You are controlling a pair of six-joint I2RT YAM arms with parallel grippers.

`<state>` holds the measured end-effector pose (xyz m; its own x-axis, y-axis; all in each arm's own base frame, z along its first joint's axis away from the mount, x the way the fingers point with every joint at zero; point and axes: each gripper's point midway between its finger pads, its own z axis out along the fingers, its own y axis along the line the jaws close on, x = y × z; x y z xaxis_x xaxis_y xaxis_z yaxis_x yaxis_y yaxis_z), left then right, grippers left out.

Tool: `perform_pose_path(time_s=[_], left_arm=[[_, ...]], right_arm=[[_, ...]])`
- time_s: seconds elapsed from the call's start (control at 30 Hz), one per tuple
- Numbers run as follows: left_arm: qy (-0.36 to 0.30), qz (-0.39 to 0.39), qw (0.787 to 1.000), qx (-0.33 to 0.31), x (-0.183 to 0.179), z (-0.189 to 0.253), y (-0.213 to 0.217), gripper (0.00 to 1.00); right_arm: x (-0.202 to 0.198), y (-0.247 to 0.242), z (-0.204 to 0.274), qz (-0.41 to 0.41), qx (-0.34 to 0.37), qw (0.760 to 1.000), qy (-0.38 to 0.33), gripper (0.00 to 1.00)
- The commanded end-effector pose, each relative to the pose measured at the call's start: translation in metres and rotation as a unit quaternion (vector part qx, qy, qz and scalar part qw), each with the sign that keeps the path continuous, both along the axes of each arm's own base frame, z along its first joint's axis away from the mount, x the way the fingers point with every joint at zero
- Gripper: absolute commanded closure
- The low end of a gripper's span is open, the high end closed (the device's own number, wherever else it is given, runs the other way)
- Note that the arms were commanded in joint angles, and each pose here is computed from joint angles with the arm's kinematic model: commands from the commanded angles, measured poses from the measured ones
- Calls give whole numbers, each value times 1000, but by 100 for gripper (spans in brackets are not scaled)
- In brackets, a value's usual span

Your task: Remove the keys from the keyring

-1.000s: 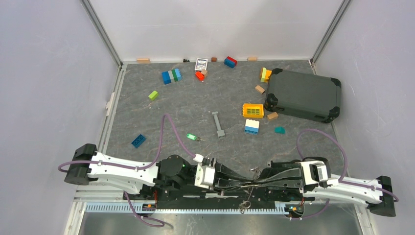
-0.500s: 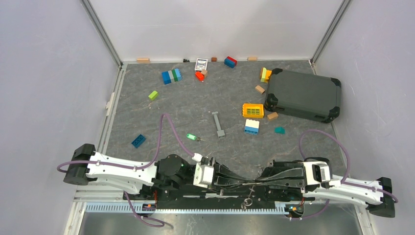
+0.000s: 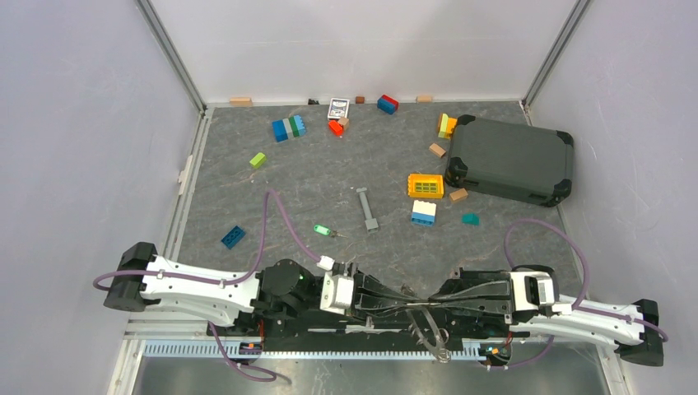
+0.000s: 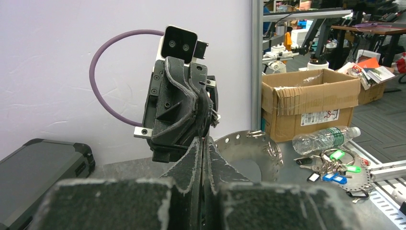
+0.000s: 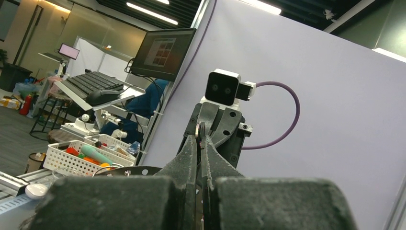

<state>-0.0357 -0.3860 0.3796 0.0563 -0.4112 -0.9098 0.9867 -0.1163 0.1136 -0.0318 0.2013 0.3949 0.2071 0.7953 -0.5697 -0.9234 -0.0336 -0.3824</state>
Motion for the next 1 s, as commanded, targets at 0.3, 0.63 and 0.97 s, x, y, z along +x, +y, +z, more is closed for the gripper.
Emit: perform_pose_path(time_s=[0.3,0.63,0.97], left_arm=[[10,9,999,-35,4,14,13,98],[17,23,998,-54,10,21,23,98],[18,28,997,-64,12,26,30,98]], right_arm=[[4,-23,15,-12,66,998,13,100],[1,-27,8,-1,77,997,15,100],[1,-31,2,4,83,996,21,100]])
